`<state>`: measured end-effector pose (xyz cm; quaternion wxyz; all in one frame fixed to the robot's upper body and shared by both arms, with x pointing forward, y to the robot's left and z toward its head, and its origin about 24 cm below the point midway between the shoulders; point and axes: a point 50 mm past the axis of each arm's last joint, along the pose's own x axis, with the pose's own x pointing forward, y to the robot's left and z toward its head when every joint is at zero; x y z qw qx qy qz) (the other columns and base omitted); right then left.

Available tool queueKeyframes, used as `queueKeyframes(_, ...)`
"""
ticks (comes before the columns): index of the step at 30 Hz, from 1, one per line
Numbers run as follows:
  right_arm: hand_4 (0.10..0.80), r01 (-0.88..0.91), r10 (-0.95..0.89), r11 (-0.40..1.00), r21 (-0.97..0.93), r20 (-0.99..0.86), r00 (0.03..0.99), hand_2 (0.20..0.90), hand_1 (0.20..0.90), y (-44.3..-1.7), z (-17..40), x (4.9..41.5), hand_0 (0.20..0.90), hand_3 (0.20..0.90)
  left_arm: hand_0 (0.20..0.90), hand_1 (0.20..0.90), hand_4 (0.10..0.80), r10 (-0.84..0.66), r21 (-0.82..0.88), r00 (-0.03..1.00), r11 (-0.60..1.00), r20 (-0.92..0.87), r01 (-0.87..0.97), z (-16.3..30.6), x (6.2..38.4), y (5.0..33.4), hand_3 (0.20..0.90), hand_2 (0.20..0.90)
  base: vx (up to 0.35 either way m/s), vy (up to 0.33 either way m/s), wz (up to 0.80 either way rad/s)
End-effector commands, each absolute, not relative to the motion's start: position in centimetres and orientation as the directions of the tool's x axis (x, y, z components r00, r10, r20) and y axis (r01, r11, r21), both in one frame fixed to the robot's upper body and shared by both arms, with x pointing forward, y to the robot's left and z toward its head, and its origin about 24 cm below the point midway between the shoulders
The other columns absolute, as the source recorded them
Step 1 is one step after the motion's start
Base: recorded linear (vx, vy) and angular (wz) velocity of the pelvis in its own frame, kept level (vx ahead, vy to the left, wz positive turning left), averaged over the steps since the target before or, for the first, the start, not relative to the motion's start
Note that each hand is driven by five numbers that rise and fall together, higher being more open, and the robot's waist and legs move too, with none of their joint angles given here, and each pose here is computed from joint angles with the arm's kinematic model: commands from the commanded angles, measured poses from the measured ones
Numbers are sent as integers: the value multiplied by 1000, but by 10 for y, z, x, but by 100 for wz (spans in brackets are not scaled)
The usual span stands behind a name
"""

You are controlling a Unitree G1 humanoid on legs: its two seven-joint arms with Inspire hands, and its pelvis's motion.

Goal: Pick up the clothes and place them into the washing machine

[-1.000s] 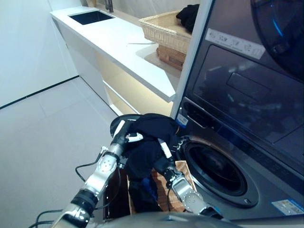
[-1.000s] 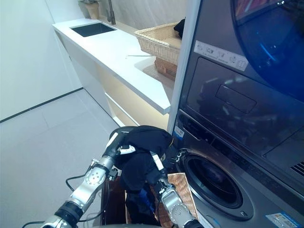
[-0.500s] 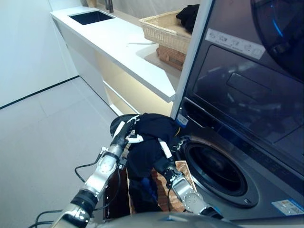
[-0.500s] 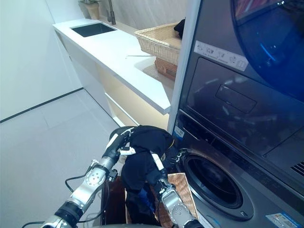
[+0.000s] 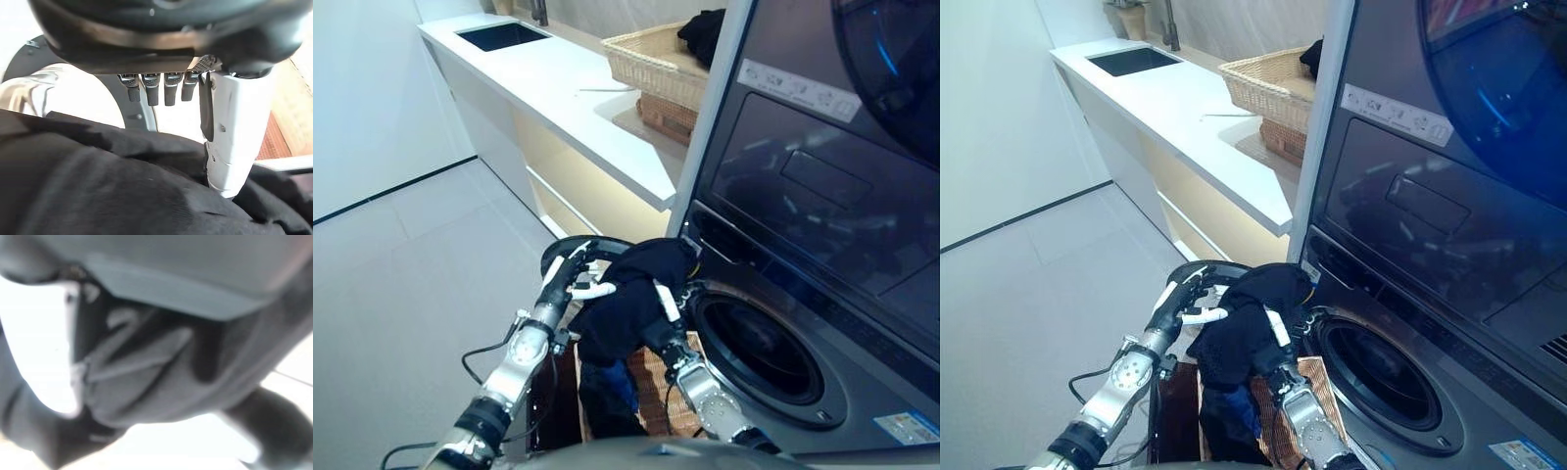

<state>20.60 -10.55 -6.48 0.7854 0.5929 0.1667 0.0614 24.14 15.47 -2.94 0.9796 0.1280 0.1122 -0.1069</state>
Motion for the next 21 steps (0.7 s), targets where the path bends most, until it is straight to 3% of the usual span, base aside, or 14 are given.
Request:
queueKeyframes(1,300,-190,232,181,965,146,962,200,200,-101,-9,238,200,200,900,900,800,-148,256,985,952,-88,166,-1,269,172,900,900,0,0,0)
queueKeyframes(13,300,-98,122,244,965,70,990,200,200,-139,-29,226,200,200,900,900,800,-2,147,995,989,-102,17,-8,259,201,900,900,0,0,0)
queueKeyframes(21,300,121,124,387,914,-182,975,200,200,-164,-76,190,200,200,900,900,800,167,20,984,986,-71,-166,-7,255,227,900,900,0,0,0)
